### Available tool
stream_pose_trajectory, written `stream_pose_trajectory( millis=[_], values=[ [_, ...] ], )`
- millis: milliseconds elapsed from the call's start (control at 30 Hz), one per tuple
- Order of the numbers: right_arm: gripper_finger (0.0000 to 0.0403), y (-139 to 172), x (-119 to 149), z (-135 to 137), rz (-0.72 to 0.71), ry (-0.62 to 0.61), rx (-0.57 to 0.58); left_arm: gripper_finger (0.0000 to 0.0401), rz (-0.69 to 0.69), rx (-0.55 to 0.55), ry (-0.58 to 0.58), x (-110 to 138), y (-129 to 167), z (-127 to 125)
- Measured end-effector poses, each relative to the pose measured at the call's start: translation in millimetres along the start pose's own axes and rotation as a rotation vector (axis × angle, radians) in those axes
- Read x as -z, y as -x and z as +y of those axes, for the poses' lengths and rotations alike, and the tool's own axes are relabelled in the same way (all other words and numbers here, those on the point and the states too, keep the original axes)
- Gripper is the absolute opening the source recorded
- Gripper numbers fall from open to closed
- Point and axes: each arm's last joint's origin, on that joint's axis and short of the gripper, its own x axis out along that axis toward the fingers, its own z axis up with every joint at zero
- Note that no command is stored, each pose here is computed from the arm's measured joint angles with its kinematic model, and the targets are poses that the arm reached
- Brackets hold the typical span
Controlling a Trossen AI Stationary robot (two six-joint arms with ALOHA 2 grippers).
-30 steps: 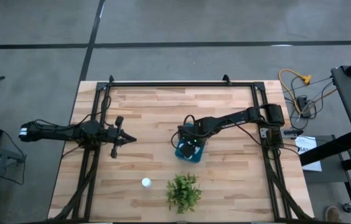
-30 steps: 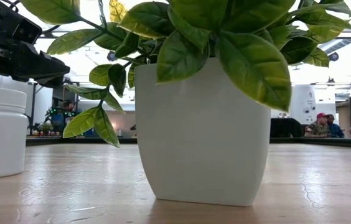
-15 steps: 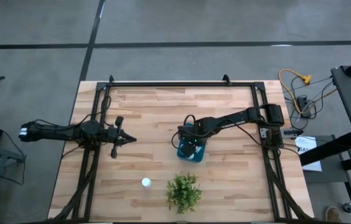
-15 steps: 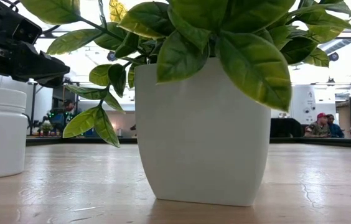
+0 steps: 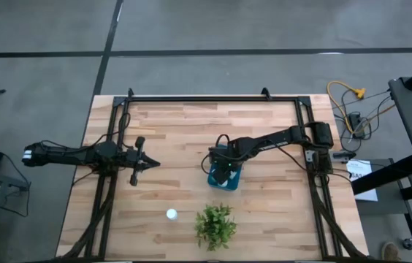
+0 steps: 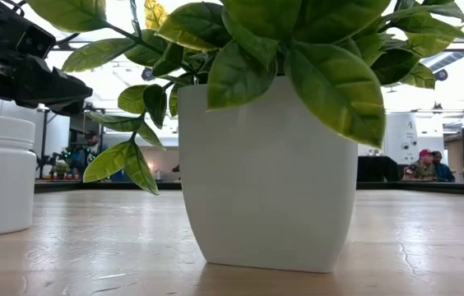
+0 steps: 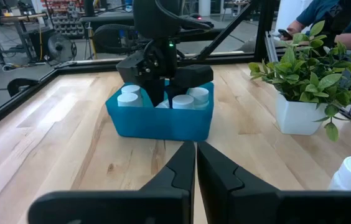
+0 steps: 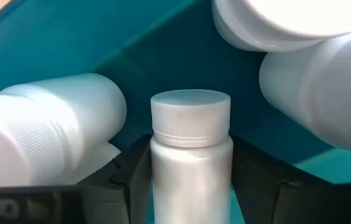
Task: Pick and place pill bottles into a basket
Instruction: Put the white pill bottle into the blue bin
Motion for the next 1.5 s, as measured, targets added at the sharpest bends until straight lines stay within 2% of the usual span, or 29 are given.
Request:
stream_pose_trajectory(
  millis=[633, 1500],
  values=[
    [0.0166, 3, -1, 1, 0.014, -0.007, 0.005, 0.0, 0.0, 0.0, 0.0, 0, 0, 0],
    [0.0164, 33, -10, 7, -0.008, 0.016, 0.071, 0.0, 0.0, 0.0, 0.0, 0, 0, 0]
  ],
)
